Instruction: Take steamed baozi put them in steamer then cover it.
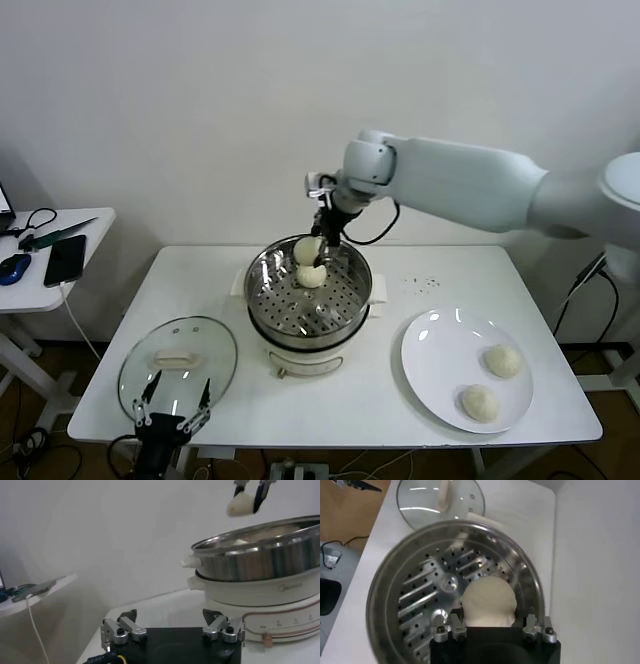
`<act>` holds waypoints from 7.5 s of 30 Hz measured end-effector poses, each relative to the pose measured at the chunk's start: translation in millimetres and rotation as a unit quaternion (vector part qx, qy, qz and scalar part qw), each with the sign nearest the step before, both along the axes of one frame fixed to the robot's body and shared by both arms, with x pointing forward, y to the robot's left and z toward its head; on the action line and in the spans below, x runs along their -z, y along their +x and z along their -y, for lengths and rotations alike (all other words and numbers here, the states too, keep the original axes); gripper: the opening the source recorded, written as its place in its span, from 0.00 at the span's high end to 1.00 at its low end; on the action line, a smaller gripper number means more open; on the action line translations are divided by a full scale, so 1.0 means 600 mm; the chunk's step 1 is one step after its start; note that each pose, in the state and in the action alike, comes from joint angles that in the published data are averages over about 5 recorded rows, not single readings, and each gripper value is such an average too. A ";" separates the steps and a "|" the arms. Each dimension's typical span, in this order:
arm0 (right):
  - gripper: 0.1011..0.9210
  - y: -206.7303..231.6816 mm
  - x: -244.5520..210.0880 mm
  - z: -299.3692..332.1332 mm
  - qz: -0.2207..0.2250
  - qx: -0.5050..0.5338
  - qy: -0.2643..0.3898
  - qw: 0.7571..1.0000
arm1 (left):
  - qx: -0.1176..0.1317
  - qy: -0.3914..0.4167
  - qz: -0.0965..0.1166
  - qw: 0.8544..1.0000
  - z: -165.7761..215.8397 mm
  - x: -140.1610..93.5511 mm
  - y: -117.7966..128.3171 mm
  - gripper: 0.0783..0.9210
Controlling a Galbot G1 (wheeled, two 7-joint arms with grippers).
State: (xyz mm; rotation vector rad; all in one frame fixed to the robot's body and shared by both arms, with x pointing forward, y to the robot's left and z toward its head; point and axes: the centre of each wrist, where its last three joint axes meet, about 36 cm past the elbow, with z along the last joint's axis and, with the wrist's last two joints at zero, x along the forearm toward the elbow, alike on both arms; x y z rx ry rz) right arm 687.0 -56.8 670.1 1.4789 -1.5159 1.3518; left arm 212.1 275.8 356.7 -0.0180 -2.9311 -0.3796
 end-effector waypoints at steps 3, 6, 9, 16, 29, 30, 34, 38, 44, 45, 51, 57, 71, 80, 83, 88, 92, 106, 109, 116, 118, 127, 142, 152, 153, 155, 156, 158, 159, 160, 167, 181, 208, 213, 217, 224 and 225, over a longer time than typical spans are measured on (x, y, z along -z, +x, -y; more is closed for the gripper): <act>0.31 -0.002 0.026 -0.028 -0.005 -0.009 -0.005 1.000 | 0.000 0.000 0.000 1.000 -0.001 0.001 0.002 0.12; 0.31 -0.005 0.050 -0.051 -0.010 -0.016 -0.010 1.000 | -0.001 0.000 -0.001 1.000 -0.002 0.003 0.002 0.12; 0.31 -0.008 0.072 -0.070 -0.015 -0.023 -0.014 1.000 | -0.003 0.001 -0.002 1.000 -0.004 0.004 0.002 0.12; 0.31 -0.011 0.110 -0.102 -0.019 -0.034 -0.018 0.999 | -0.004 -0.001 -0.003 1.000 -0.004 0.005 0.001 0.12; 0.24 -0.013 0.145 -0.115 -0.019 -0.033 -0.024 0.999 | -0.004 -0.001 -0.005 1.000 -0.005 0.008 0.001 0.12; 0.21 -0.014 0.146 -0.116 -0.019 -0.033 -0.024 0.999 | -0.004 -0.001 -0.005 1.000 -0.005 0.008 0.001 0.12; 0.13 -0.016 0.146 -0.117 -0.019 -0.033 -0.024 0.999 | -0.004 -0.001 -0.005 1.000 -0.004 0.009 0.001 0.12; 0.12 -0.017 0.138 -0.109 -0.020 -0.035 -0.025 0.999 | -0.005 -0.001 -0.005 1.000 -0.004 0.009 0.001 0.12; 0.12 -0.016 0.100 -0.073 -0.025 -0.040 -0.023 0.999 | -0.004 0.000 -0.003 1.000 -0.004 0.007 0.001 0.12; 0.12 -0.016 0.090 -0.063 -0.026 -0.040 -0.022 0.999 | -0.004 0.000 -0.003 1.000 -0.004 0.006 0.000 0.12; 0.12 -0.014 0.018 0.031 -0.028 -0.034 -0.014 0.999 | -0.004 0.001 -0.006 1.000 -0.004 0.007 -0.003 0.12; 0.12 -0.032 -0.033 0.155 -0.026 -0.016 -0.010 0.999 | -0.003 0.004 -0.009 1.000 -0.004 0.007 -0.007 0.12; 0.12 -0.152 0.077 0.407 -0.069 0.027 -0.050 0.996 | -0.003 0.013 -0.010 1.000 0.002 -0.001 -0.014 0.12; 0.12 -0.218 0.196 0.478 -0.105 0.039 -0.093 0.989 | -0.005 0.018 -0.014 1.000 0.003 -0.002 -0.021 0.12; 0.12 -0.232 0.228 0.490 -0.116 0.041 -0.105 0.987 | -0.006 0.018 -0.015 1.000 0.005 -0.002 -0.022 0.12; 0.12 -0.247 0.275 0.500 -0.129 0.045 -0.120 0.983 | -0.007 0.018 -0.017 1.000 0.006 0.001 -0.022 0.12; 0.12 -0.254 0.305 0.503 -0.138 0.045 -0.127 0.981 | -0.008 0.017 -0.019 1.000 0.007 0.002 -0.022 0.12; 0.12 -0.250 0.350 0.509 -0.145 0.043 -0.142 0.978 | -0.012 0.016 -0.023 1.000 0.005 0.008 -0.021 0.12; 0.14 -0.252 0.355 0.511 -0.147 0.043 -0.143 0.978 | -0.012 0.015 -0.023 1.000 0.005 0.008 -0.021 0.12; 0.22 -0.251 0.356 0.511 -0.146 0.042 -0.142 0.978 | -0.012 0.015 -0.023 1.000 0.005 0.008 -0.022 0.12; 0.23 -0.249 0.355 0.511 -0.145 0.040 -0.142 0.978 | -0.012 0.015 -0.023 1.000 0.005 0.008 -0.021 0.12; 0.25 -0.221 0.314 0.500 -0.109 -0.002 -0.151 0.982 | -0.012 0.014 -0.022 1.000 0.005 0.007 -0.022 0.12; 0.25 -0.077 0.040 0.374 0.057 -0.246 -0.196 0.947 | -0.010 0.013 -0.023 1.000 0.008 0.009 -0.021 0.12; 0.25 -0.040 -0.077 0.195 0.122 -0.399 -0.219 0.882 | -0.010 0.011 -0.027 1.000 0.010 0.013 -0.019 0.12; 0.25 -0.040 -0.080 0.176 0.125 -0.412 -0.220 0.875 | -0.010 0.011 -0.028 1.000 0.009 0.013 -0.019 0.12; 0.25 -0.042 -0.081 0.137 0.128 -0.437 -0.219 0.863 | -0.010 0.012 -0.029 0.999 0.008 0.014 -0.019 0.12; 0.25 -0.043 -0.079 0.119 0.128 -0.450 -0.219 0.856 | -0.010 0.012 -0.029 0.999 0.008 0.015 -0.019 0.12; 0.25 -0.046 -0.072 0.083 0.127 -0.474 -0.219 0.843 | -0.009 0.013 -0.031 0.999 0.006 0.017 -0.019 0.12; 0.25 -0.047 -0.067 0.067 0.126 -0.485 -0.219 0.837 | -0.009 0.014 -0.031 0.999 0.006 0.017 -0.019 0.12; 0.25 -0.049 -0.062 0.051 0.125 -0.495 -0.219 0.832 | -0.008 0.014 -0.032 0.999 0.005 0.018 -0.019 0.12; 0.25 -0.062 -0.015 -0.038 0.113 -0.551 -0.214 0.798 | -0.005 0.016 -0.033 0.999 0.003 0.019 -0.019 0.12; 0.25 -0.097 0.084 -0.115 0.074 -0.614 -0.198 0.760 | -0.004 0.015 -0.030 0.999 0.003 0.016 -0.015 0.12; 0.12 -0.079 0.061 -0.092 0.089 -0.607 -0.189 0.767 | -0.003 0.014 -0.031 0.999 0.005 0.021 -0.012 0.12; 0.12 -0.059 0.017 -0.028 0.117 -0.553 -0.179 0.805 | -0.001 0.014 -0.029 0.999 0.007 0.018 -0.014 0.12; 0.12 -0.051 -0.018 0.051 0.135 -0.469 -0.165 0.857 | 0.001 0.013 -0.026 1.000 0.009 0.015 -0.013 0.12; 0.12 -0.065 -0.036 0.214 0.125 -0.278 -0.139 0.942 | 0.007 0.009 -0.020 1.000 0.015 0.007 -0.006 0.12; 0.12 -0.069 -0.034 0.238 0.120 -0.251 -0.136 0.951 | 0.007 0.009 -0.019 1.000 0.016 0.006 -0.005 0.12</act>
